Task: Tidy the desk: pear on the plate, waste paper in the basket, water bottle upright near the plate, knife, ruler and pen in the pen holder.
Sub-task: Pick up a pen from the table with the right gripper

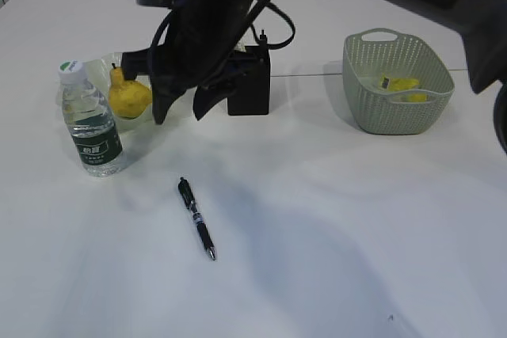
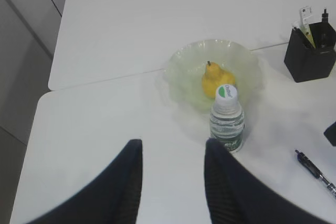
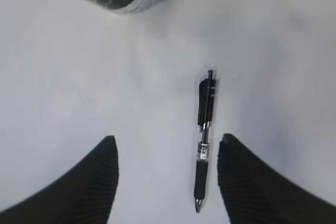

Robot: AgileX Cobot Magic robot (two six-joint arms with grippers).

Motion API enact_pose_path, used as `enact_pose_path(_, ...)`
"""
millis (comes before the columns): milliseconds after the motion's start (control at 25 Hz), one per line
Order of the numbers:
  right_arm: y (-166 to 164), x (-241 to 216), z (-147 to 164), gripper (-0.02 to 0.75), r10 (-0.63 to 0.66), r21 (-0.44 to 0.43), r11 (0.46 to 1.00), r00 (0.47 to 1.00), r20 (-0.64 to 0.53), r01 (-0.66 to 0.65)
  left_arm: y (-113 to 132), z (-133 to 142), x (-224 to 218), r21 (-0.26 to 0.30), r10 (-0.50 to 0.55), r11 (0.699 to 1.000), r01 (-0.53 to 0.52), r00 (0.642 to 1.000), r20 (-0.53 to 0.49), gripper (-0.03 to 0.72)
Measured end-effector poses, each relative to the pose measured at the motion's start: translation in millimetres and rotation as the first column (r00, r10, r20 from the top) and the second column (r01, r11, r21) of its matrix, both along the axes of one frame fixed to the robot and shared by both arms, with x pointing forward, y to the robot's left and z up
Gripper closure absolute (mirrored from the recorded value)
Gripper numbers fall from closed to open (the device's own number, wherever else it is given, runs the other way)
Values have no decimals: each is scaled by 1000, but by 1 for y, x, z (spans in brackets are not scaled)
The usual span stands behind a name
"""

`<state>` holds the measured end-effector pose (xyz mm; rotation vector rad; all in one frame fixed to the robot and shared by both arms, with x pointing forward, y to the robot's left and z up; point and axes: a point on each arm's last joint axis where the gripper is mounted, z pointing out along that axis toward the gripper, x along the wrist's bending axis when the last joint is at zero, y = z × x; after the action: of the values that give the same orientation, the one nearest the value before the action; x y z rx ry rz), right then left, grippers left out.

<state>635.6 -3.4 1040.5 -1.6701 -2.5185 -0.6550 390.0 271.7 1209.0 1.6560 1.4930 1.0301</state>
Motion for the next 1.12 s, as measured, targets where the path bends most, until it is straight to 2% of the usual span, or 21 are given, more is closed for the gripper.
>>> enact_pose_path(120,7,-8,-10,210,21,-21,1000,999,-30,-21,1,-1,-2,2,10,1000,-10,1000,-12,414)
enact_pose_path(200,6,-8,-14,187,18,-38,999,999,-35,-19,3,-1,-3,7,18,1000,-18,1000,-24,414)
enact_pose_path(480,2,-9,-28,176,30,-86,996,998,-56,-35,5,-6,-6,9,53,999,-53,996,-77,414)
enact_pose_path(720,1,-9,-30,174,37,-94,995,997,-60,-43,3,-8,-7,-46,49,997,-55,993,-108,414)
enact_pose_path(920,1,-9,-31,174,35,-95,995,998,-59,-41,2,-9,-7,-70,48,996,-56,992,-115,414)
enact_pose_path(1120,-1,-7,-33,174,-15,-119,993,998,-57,8,-1,-8,-7,-101,31,994,-42,994,-106,414)
